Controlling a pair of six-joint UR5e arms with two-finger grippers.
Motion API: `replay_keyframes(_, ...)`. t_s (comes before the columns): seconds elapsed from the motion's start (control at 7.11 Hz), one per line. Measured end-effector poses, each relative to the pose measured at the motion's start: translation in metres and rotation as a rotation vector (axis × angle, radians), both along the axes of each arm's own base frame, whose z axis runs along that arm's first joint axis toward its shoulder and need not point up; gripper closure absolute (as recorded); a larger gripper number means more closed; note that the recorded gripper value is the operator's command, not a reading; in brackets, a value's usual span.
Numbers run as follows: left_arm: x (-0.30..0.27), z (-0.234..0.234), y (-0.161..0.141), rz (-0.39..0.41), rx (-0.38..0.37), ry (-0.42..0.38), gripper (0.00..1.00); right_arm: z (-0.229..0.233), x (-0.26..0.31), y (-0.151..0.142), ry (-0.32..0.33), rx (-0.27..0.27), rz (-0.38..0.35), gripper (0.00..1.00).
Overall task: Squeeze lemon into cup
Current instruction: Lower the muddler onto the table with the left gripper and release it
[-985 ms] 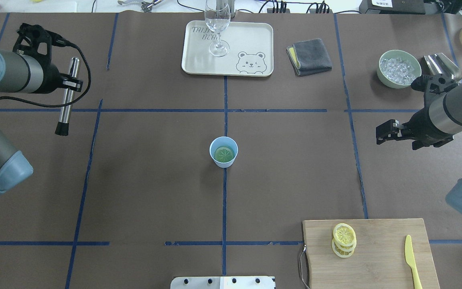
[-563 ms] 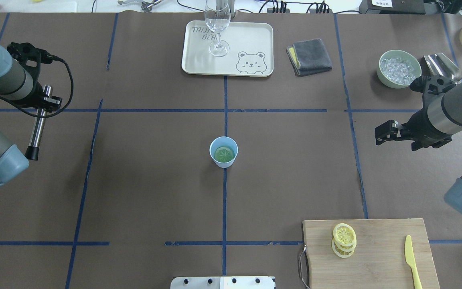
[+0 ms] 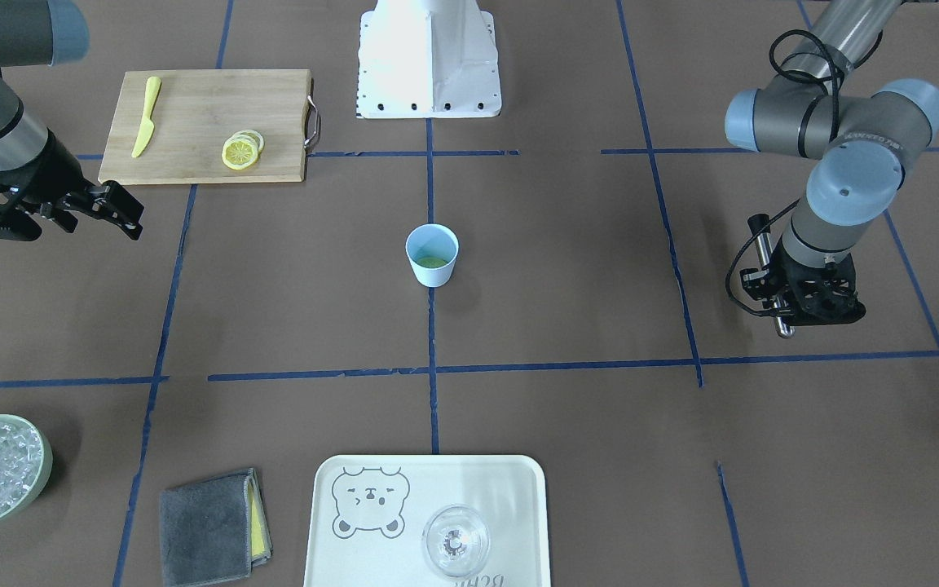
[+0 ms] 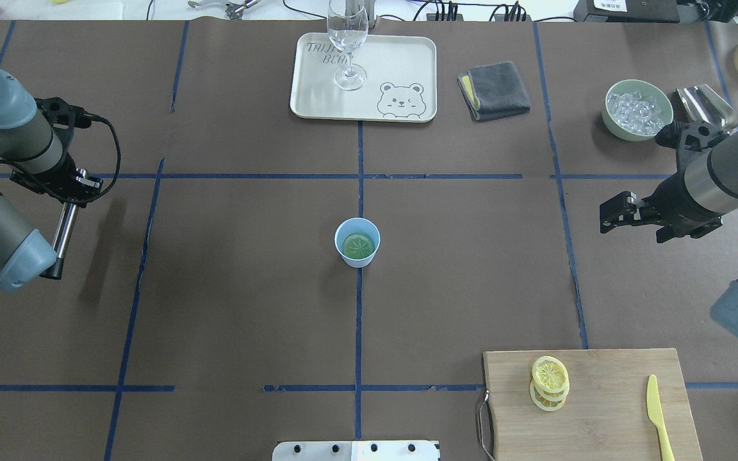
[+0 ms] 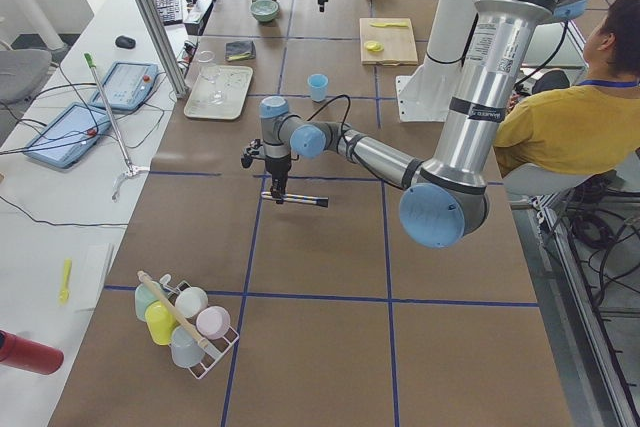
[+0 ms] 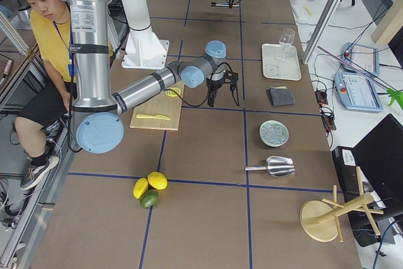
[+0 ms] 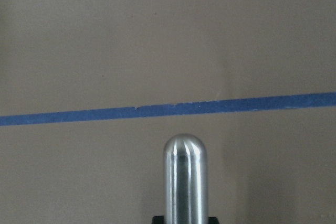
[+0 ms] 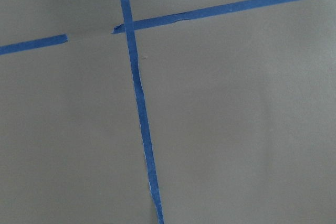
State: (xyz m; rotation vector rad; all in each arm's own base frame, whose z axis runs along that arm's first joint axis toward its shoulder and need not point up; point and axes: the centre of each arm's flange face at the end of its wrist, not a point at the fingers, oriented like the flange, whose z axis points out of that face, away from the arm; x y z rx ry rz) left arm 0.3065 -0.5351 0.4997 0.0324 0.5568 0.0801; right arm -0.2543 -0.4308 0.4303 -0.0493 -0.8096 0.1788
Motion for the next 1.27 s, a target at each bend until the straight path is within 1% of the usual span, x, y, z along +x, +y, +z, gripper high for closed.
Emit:
replay_keyframes(0.14, -0.002, 0.006, 0.001, 0.006, -0.011, 0.008, 1.0, 0.0, 0.001, 0.0, -0.001, 0.0, 0.0, 0.0)
replay_keyframes(0.56, -0.015, 0.033, 0.014, -0.002, -0.058, -0.004, 1.0, -0.004, 0.002, 0.001, -0.009, 0.003, 0.002, 0.0)
replay_keyframes(0.84, -0.018, 0.042, 0.02, -0.007, -0.085, 0.0, 1.0, -0.006, 0.003, 0.002, -0.012, 0.005, 0.002, 0.0)
replay_keyframes(1.27, -0.019, 0.056, 0.026, -0.001, -0.089, 0.0, 1.0, -0.008, 0.003, 0.002, -0.015, 0.007, 0.002, 0.0)
